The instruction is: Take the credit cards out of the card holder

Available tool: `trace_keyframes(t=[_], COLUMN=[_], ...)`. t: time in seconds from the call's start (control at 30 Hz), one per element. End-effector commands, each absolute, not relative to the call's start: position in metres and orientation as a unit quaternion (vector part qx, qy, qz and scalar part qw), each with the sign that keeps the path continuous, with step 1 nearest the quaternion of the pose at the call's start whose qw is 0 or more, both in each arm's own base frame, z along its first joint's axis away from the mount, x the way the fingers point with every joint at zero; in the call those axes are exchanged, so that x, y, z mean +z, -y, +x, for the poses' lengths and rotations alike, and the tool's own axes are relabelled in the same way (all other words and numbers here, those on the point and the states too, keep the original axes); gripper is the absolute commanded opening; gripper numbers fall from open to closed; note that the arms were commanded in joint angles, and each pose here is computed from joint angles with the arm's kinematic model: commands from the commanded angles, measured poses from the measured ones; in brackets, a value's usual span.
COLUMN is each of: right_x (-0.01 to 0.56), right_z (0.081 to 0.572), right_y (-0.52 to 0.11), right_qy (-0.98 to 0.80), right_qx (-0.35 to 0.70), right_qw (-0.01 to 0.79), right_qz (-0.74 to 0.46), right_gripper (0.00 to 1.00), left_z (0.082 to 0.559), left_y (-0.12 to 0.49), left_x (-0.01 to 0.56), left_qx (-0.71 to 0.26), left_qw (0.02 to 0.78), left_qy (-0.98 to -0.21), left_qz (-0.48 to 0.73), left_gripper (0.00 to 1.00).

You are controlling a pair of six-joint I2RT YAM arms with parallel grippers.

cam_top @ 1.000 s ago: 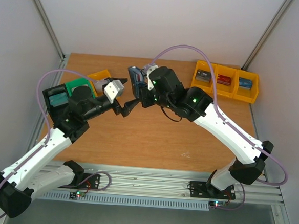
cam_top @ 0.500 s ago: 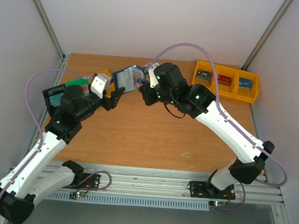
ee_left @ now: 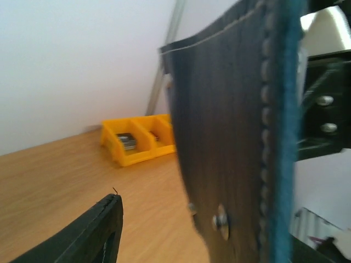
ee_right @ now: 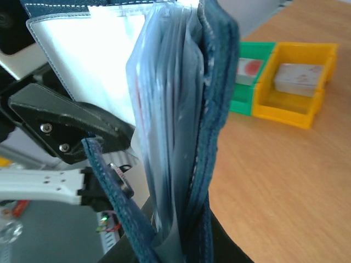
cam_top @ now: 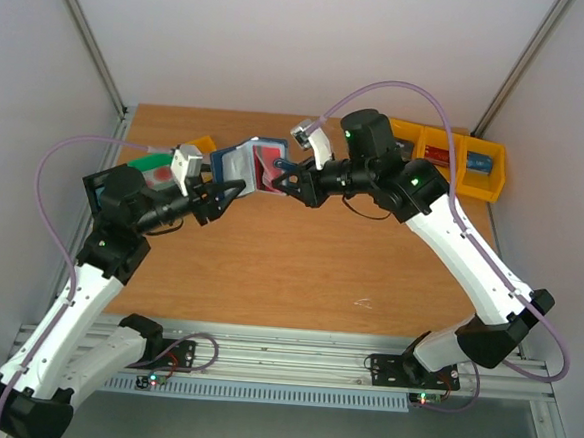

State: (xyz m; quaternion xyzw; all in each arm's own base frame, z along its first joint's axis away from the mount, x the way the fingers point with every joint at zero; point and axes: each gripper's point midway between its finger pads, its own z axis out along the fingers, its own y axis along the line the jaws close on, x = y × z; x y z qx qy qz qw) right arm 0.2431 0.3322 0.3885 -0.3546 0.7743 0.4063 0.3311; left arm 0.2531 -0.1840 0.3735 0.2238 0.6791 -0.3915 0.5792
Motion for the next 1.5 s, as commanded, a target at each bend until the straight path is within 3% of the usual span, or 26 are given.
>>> trace_keyframes(t=[0.0, 0.07, 0.13, 0.17, 0.27, 0.37, 0.5, 0.57, 0.67, 0.7, 0.73, 0.8, 0.87, 0.97, 1.07, 1.13, 1.23, 1.3, 1.4, 1.47], right_x=[0.423, 0.421, 0.420, 0.423, 0.426, 0.423, 0.419, 0.419, 0.415, 0.411, 0.409, 0.401, 0.388, 0.348, 0.299, 0.288, 0.289, 0.293, 0.301, 0.315], right_z=[0.205, 0.201, 0.198, 0.198, 0.207, 0.218, 0.223, 0.226, 0.228, 0.229, 0.229, 0.234, 0.247, 0.292, 0.313, 0.316, 0.316, 0.315, 0.308, 0.296], right_y=[-0.342, -0.343, -0.342, -0.340, -0.334, -0.335, -0.339, -0.339, -0.336, -0.335, -0.334, -0.333, -0.329, -0.303, -0.260, -0.251, -0.254, -0.266, -0.295, -0.321], right_qy=[-0.690, -0.682, -0.675, -0.670, -0.666, -0.674, -0.677, -0.676, -0.683, -0.688, -0.692, -0.709, -0.743, -0.844, -0.924, -0.934, -0.934, -0.931, -0.919, -0.898], right_qx=[0.502, 0.511, 0.518, 0.522, 0.537, 0.541, 0.548, 0.549, 0.548, 0.547, 0.546, 0.537, 0.513, 0.395, 0.245, 0.194, 0.143, 0.127, 0.154, 0.229], right_qw=[0.313, 0.305, 0.304, 0.308, 0.319, 0.320, 0.314, 0.319, 0.315, 0.310, 0.306, 0.299, 0.298, 0.305, 0.276, 0.286, 0.312, 0.321, 0.324, 0.318], right_qz=[-0.418, -0.426, -0.430, -0.428, -0.406, -0.389, -0.378, -0.374, -0.365, -0.363, -0.360, -0.345, -0.311, -0.197, -0.099, -0.087, -0.098, -0.120, -0.162, -0.201], right_gripper=[0.01, 0.03, 0.10, 0.16, 0.34, 0.42, 0.38, 0.32, 0.06, 0.02, 0.01, 0.01, 0.01, 0.01, 0.01, 0.01, 0.01, 0.01, 0.01, 0.01], left_z=[0.214, 0.213, 0.214, 0.214, 0.212, 0.211, 0.208, 0.204, 0.204, 0.209, 0.216, 0.242, 0.268, 0.286, 0.284, 0.282, 0.266, 0.243, 0.218, 0.214], left_y=[0.202, 0.202, 0.200, 0.200, 0.200, 0.202, 0.203, 0.204, 0.203, 0.201, 0.198, 0.181, 0.156, 0.125, 0.124, 0.128, 0.157, 0.188, 0.226, 0.241], left_x=[0.406, 0.407, 0.406, 0.405, 0.404, 0.401, 0.399, 0.400, 0.397, 0.395, 0.392, 0.378, 0.350, 0.320, 0.320, 0.326, 0.343, 0.353, 0.351, 0.341], left_qx=[-0.474, -0.475, -0.472, -0.471, -0.474, -0.490, -0.512, -0.522, -0.526, -0.520, -0.513, -0.475, -0.408, -0.312, -0.273, -0.267, -0.318, -0.391, -0.470, -0.490], left_qw=[0.566, 0.566, 0.565, 0.564, 0.558, 0.541, 0.516, 0.508, 0.496, 0.499, 0.501, 0.511, 0.514, 0.527, 0.553, 0.569, 0.578, 0.558, 0.503, 0.473], left_qy=[-0.606, -0.607, -0.613, -0.615, -0.617, -0.625, -0.635, -0.634, -0.645, -0.653, -0.664, -0.705, -0.754, -0.790, -0.786, -0.775, -0.733, -0.692, -0.670, -0.674], left_qz=[0.297, 0.293, 0.286, 0.287, 0.287, 0.277, 0.262, 0.262, 0.248, 0.233, 0.210, 0.128, 0.035, -0.019, 0.041, 0.072, 0.170, 0.240, 0.278, 0.285], left_gripper=[0.53, 0.38, 0.10, 0.04, 0.00, 0.00, 0.00, 0.00, 0.00, 0.01, 0.05, 0.31, 0.49, 0.57, 0.62, 0.61, 0.44, 0.39, 0.37, 0.36])
